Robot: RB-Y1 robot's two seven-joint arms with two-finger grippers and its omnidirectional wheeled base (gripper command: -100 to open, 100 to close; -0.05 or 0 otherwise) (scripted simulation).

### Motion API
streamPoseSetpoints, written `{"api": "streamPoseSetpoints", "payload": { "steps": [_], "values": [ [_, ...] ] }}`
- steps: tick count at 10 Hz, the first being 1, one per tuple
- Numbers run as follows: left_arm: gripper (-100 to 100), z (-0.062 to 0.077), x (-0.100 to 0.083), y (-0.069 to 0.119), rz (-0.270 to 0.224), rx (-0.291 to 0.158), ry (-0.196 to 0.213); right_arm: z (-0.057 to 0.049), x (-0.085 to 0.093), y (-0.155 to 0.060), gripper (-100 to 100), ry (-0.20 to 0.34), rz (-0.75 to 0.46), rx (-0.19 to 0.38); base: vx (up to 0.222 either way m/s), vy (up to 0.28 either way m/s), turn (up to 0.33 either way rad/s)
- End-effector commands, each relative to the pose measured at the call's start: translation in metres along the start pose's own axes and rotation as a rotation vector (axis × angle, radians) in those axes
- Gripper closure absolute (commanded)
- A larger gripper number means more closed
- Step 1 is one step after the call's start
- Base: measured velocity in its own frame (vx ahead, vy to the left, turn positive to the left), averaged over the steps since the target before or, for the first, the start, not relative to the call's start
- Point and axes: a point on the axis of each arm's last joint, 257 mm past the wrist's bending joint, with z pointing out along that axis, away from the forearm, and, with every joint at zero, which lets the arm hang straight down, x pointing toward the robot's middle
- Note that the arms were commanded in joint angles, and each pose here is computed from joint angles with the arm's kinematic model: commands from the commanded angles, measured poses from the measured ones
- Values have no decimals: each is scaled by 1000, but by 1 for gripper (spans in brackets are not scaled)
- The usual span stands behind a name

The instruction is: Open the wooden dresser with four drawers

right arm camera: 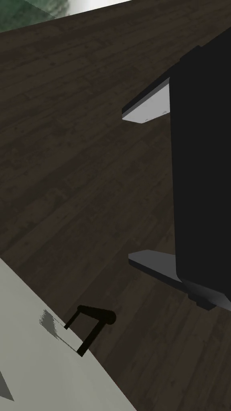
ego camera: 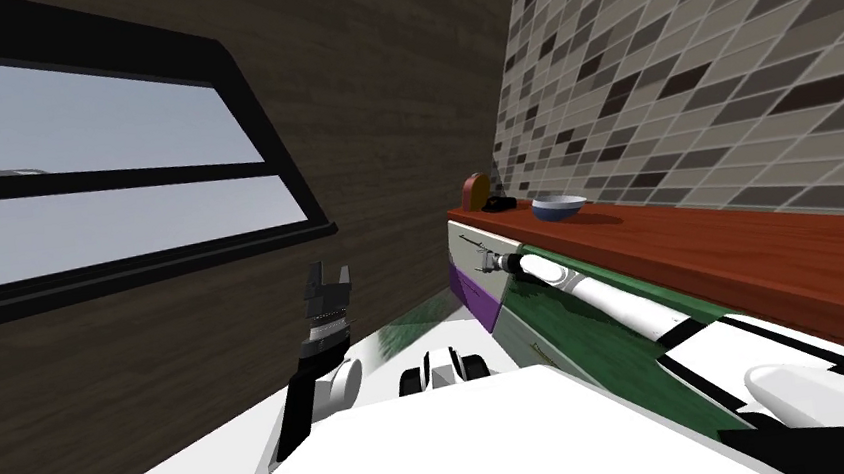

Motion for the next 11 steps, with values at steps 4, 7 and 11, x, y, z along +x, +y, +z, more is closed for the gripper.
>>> {"api": "streamPoseSetpoints", "payload": {
  "steps": [4,7,11],
  "values": [
    [0,0,0,0,0,0,0,-13,51,-56,-100,165,-181,41,14,28,55],
    [0,0,0,0,0,0,0,-21,65,-74,-100,215,-234,54,3,30,38],
    [0,0,0,0,0,0,0,-19,72,-59,-100,232,-250,15,-5,19,7]
  ]
}}
